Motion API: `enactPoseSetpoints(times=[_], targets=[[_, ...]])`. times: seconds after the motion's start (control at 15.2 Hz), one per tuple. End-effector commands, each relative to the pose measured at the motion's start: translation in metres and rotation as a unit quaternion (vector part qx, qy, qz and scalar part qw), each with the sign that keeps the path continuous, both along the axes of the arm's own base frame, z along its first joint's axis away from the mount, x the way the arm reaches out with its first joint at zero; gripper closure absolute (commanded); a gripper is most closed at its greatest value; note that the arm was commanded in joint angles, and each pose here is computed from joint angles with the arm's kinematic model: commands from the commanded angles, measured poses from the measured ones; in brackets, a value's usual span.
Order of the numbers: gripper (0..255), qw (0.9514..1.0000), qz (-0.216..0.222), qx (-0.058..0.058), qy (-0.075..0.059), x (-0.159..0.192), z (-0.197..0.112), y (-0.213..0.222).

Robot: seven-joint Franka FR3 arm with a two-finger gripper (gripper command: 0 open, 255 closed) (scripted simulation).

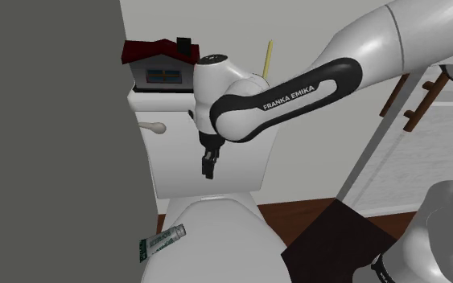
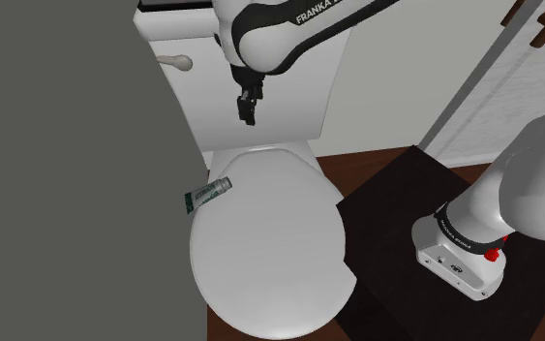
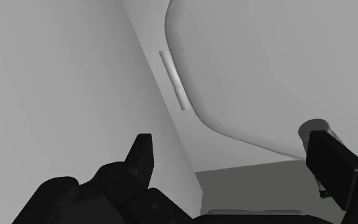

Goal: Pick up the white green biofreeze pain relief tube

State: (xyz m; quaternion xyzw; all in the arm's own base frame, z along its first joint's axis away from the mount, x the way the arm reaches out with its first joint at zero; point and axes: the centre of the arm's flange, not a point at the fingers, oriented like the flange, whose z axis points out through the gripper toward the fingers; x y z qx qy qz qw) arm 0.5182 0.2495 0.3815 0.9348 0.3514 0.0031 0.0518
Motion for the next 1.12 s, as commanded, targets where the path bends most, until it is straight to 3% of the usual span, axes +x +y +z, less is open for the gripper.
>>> enactPoseSetpoints(times=[0.0, 0.26, 0.53, 0.79, 1.06], targets=[[0, 0.9996, 0.028, -0.003, 0.004, 0.005, -0.018, 0.021], [0, 0.9965, 0.083, -0.008, 0.013, 0.009, -0.052, 0.062], [0, 0.9903, 0.137, -0.013, 0.021, 0.008, -0.087, 0.102], [0, 0.981, 0.191, -0.019, 0.03, 0.003, -0.123, 0.142], [0, 0.9688, 0.244, -0.024, 0.038, -0.008, -0.159, 0.181]])
